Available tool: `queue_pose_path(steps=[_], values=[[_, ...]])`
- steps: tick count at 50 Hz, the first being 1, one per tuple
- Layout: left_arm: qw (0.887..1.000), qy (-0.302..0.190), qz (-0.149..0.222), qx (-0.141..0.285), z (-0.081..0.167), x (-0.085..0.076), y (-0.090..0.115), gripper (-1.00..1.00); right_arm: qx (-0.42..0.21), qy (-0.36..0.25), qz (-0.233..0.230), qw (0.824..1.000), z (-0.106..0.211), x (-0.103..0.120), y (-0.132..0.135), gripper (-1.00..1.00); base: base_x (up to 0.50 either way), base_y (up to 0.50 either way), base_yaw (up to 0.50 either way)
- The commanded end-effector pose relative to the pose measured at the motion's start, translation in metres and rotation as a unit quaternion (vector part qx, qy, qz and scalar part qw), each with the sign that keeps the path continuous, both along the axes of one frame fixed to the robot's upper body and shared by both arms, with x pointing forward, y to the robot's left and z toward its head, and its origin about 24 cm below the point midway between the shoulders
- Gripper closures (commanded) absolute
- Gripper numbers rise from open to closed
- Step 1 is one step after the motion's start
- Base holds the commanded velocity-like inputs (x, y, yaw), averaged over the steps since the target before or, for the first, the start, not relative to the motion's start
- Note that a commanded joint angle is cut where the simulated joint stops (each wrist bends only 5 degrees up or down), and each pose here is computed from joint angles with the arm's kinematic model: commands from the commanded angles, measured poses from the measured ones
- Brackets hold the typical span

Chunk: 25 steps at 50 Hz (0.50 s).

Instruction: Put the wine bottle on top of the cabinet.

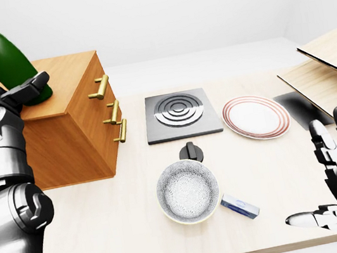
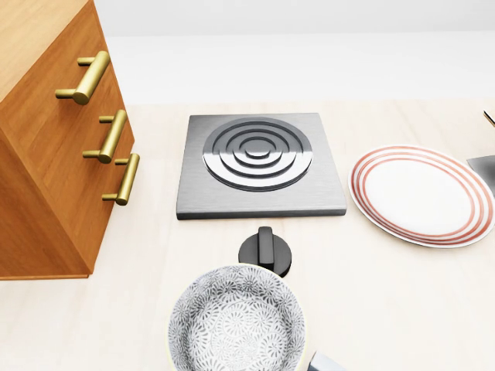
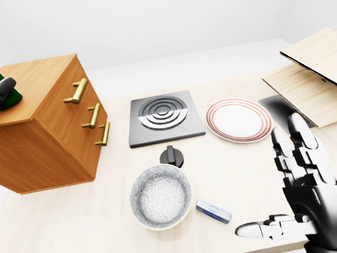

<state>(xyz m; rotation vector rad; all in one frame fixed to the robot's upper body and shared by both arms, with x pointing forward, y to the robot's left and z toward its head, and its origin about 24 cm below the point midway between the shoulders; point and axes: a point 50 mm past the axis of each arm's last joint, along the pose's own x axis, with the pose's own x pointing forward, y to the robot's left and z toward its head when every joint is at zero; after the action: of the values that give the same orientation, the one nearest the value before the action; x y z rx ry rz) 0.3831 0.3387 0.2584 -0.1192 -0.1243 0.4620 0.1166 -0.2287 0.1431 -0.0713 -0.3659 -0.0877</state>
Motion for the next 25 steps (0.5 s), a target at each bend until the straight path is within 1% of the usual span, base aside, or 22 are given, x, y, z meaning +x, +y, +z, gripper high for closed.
queue_pose_path(steps=[1,2,7,8,11,13,14,15,16,18,19,20,25], values=[[0.999,0.033,0.000,-0.008,-0.0207,0.0006,0.0004,0.08,-0.002,-0.005,-0.002,1.000,0.0026,-0.0014,0.0010,-1.00,0.00,0.00,0.00],[1.000,0.029,0.002,-0.007,-0.0173,0.0005,0.0006,0.09,-0.001,-0.004,-0.002,1.000,0.0022,-0.0011,0.0005,-1.00,0.00,0.00,0.00],[0.999,0.033,0.001,-0.006,-0.0197,0.0007,0.0002,0.06,-0.004,-0.007,-0.001,1.000,0.0042,-0.0010,0.0028,-1.00,0.00,0.00,0.00],[0.999,0.034,0.002,-0.006,-0.0200,0.0006,0.0005,-0.01,-0.008,-0.013,-0.002,1.000,0.0071,-0.0016,0.0039,-1.00,0.00,0.00,0.00],[0.999,0.034,0.002,-0.003,-0.0201,0.0002,0.0011,-0.07,-0.011,-0.017,-0.002,1.000,0.0094,-0.0014,0.0044,-1.00,0.00,0.00,0.00],[0.999,0.034,0.002,-0.002,-0.0192,0.0001,0.0013,-0.18,-0.009,-0.014,-0.002,1.000,0.0075,-0.0005,0.0034,-1.00,0.00,0.00,0.00],[0.999,0.033,0.002,-0.002,-0.0187,0.0000,0.0014,-0.28,-0.008,-0.012,-0.001,1.000,0.0063,0.0001,0.0029,-1.00,0.00,0.00,0.00],[0.999,0.033,0.002,-0.001,-0.0185,0.0000,0.0014,-0.33,-0.005,-0.009,-0.001,1.000,0.0044,0.0010,0.0021,-1.00,0.00,0.00,0.00],[0.999,0.033,0.002,-0.001,-0.0185,0.0000,0.0014,-0.33,-0.005,-0.008,-0.001,1.000,0.0041,0.0011,0.0020,-1.00,0.00,0.00,0.00],[0.999,0.033,0.001,0.000,-0.0190,0.0002,0.0010,-0.47,-0.003,-0.004,0.001,1.000,0.0018,0.0019,0.0015,-1.00,0.00,0.00,0.00],[0.999,0.035,-0.001,0.003,-0.0194,0.0004,0.0006,-0.71,-0.003,-0.005,0.001,1.000,0.0027,0.0016,0.0022,-1.00,0.00,0.00,0.00],[0.999,0.037,-0.001,0.005,-0.0199,0.0005,0.0003,-1.00,-0.004,-0.006,0.000,1.000,0.0034,0.0013,0.0027,-1.00,0.00,0.00,0.00],[0.999,0.037,-0.001,0.006,-0.0203,0.0001,0.0009,-1.00,-0.010,-0.015,-0.003,1.000,0.0086,-0.0007,0.0046,-1.00,0.00,0.00,0.00]])
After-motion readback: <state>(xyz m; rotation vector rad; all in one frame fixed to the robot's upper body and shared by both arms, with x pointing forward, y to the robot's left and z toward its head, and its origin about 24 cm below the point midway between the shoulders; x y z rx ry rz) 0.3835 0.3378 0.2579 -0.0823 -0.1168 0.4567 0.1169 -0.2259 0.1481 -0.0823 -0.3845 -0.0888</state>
